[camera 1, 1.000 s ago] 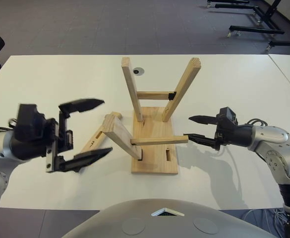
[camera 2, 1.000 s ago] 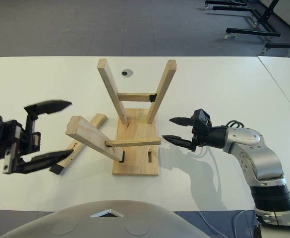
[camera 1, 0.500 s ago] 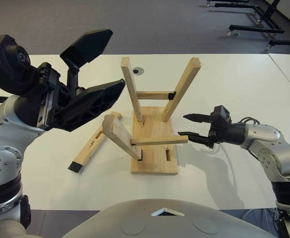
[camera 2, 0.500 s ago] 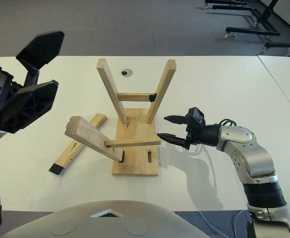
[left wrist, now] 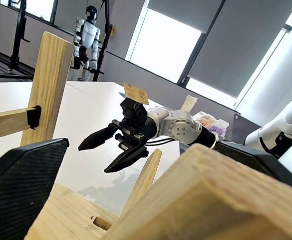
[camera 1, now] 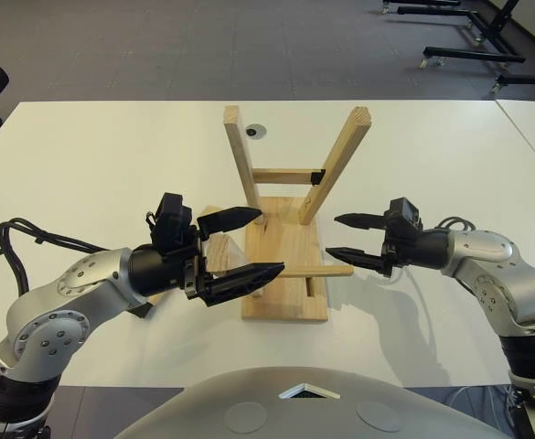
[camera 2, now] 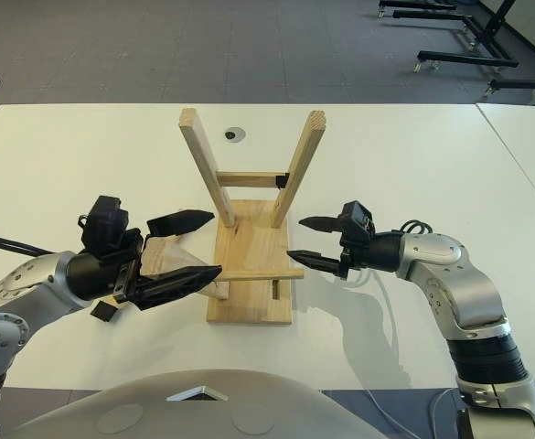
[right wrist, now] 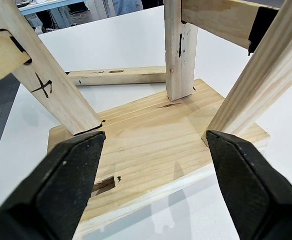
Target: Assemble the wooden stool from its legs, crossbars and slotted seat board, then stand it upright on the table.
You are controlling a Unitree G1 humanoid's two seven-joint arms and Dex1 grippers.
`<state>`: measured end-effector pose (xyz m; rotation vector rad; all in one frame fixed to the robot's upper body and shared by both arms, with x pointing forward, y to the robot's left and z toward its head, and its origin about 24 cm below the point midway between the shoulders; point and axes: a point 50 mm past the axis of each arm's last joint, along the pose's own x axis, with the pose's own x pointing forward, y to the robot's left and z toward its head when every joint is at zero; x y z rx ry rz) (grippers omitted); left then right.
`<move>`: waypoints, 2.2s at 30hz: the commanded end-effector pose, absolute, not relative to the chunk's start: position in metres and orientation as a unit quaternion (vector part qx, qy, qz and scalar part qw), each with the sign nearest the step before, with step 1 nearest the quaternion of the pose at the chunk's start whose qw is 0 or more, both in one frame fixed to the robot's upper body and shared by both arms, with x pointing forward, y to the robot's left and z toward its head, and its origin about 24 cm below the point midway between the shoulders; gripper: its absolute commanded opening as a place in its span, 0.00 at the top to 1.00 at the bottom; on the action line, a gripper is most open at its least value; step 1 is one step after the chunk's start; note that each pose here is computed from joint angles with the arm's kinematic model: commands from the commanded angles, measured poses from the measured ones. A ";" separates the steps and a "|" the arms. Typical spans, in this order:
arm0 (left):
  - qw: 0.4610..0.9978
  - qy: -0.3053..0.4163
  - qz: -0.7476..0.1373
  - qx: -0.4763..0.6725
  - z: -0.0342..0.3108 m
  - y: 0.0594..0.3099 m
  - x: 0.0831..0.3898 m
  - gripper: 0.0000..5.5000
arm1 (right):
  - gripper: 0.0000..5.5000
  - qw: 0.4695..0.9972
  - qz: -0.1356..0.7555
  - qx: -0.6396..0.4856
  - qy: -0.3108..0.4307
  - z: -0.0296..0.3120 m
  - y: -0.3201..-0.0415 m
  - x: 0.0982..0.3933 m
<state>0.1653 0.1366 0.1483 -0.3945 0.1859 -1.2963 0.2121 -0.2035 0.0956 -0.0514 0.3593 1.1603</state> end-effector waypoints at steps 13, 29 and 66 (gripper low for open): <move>0.863 -0.050 -0.467 -0.188 0.189 0.224 0.176 0.02 | 0.32 0.840 0.517 -0.018 0.164 0.100 -0.220 0.211; 0.905 0.305 -0.286 0.084 0.044 0.235 0.156 0.02 | 0.32 0.831 0.527 -0.032 0.175 0.103 -0.224 0.216; 0.923 -0.099 -0.371 0.037 0.188 0.230 0.224 0.62 | 0.34 0.822 0.566 0.065 0.010 0.162 -0.205 0.241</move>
